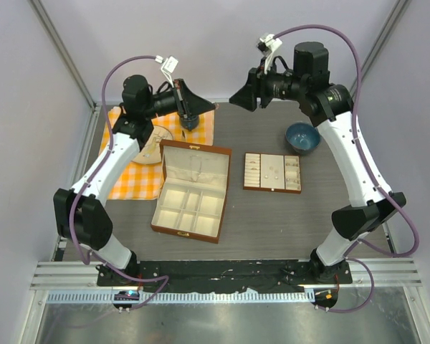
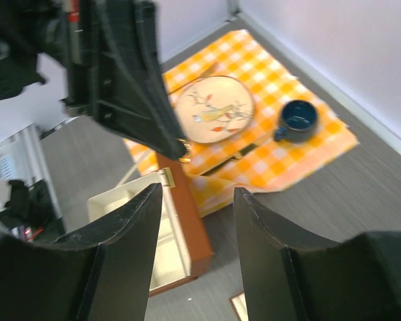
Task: Organize the mixed jewelry
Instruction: Adjust the jewelry.
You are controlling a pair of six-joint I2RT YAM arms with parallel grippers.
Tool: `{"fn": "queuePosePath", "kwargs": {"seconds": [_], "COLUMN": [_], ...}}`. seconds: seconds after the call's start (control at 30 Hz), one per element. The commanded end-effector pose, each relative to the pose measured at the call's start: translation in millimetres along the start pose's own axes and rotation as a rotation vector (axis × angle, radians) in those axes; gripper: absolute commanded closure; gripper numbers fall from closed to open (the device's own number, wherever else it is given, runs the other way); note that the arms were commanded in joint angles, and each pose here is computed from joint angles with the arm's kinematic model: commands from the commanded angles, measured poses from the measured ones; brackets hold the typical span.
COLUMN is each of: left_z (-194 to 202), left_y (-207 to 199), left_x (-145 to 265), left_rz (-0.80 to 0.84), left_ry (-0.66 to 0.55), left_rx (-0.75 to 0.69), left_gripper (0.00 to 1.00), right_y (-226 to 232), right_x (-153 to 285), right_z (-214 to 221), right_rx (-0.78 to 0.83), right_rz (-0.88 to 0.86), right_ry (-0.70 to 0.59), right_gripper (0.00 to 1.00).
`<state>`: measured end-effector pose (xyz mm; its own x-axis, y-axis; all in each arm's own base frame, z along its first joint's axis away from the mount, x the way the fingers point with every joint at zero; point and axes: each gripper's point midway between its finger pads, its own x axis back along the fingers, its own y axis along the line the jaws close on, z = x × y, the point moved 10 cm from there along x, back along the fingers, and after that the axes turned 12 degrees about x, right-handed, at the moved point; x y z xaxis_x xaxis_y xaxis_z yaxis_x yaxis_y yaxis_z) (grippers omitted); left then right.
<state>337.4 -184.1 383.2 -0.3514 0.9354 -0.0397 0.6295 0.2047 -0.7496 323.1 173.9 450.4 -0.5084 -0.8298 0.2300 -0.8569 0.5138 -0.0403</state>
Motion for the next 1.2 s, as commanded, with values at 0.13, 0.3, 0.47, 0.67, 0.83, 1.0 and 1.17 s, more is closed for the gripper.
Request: {"fn": "queuePosePath", "kwargs": {"seconds": [0.13, 0.3, 0.47, 0.67, 0.83, 1.0, 1.17], "left_z": [-4.5, -3.7, -0.4, 4.0, 7.4, 8.6, 8.2], "left_y": [-21.2, -28.5, -31.9, -33.6, -37.6, -39.0, -39.9], "left_x": [3.4, 5.6, 6.2, 5.6, 4.9, 4.2, 4.4], "left_rz": [0.160, 0.215, 0.250, 0.257, 0.267, 0.274, 0.279], "left_ry": [0.005, 0.000, -0.007, -0.002, 0.001, 0.002, 0.000], "left_rx": [-0.046, -0.043, -0.039, -0.039, -0.042, -0.044, -0.046], "left_gripper": [1.00, 1.00, 1.00, 1.00, 1.00, 1.00, 1.00], "right_y": [23.6, 23.9, 21.6, 19.8, 17.5, 18.3, 19.3], "right_x": [-3.2, -6.9, -13.1, -17.8, -22.4, -23.8, -24.8], "right_z": [-3.8, -0.4, 1.4, -0.4, 0.6, 0.0, -0.1], "right_rx": [0.007, -0.016, -0.039, -0.056, -0.071, -0.080, -0.082], "right_rz": [-0.281, -0.302, -0.319, -0.335, -0.343, -0.360, -0.380], "right_ry": [-0.087, -0.097, -0.099, -0.113, -0.113, -0.118, -0.122], "right_gripper": [0.46, 0.44, 0.42, 0.41, 0.41, 0.44, 0.54]}}
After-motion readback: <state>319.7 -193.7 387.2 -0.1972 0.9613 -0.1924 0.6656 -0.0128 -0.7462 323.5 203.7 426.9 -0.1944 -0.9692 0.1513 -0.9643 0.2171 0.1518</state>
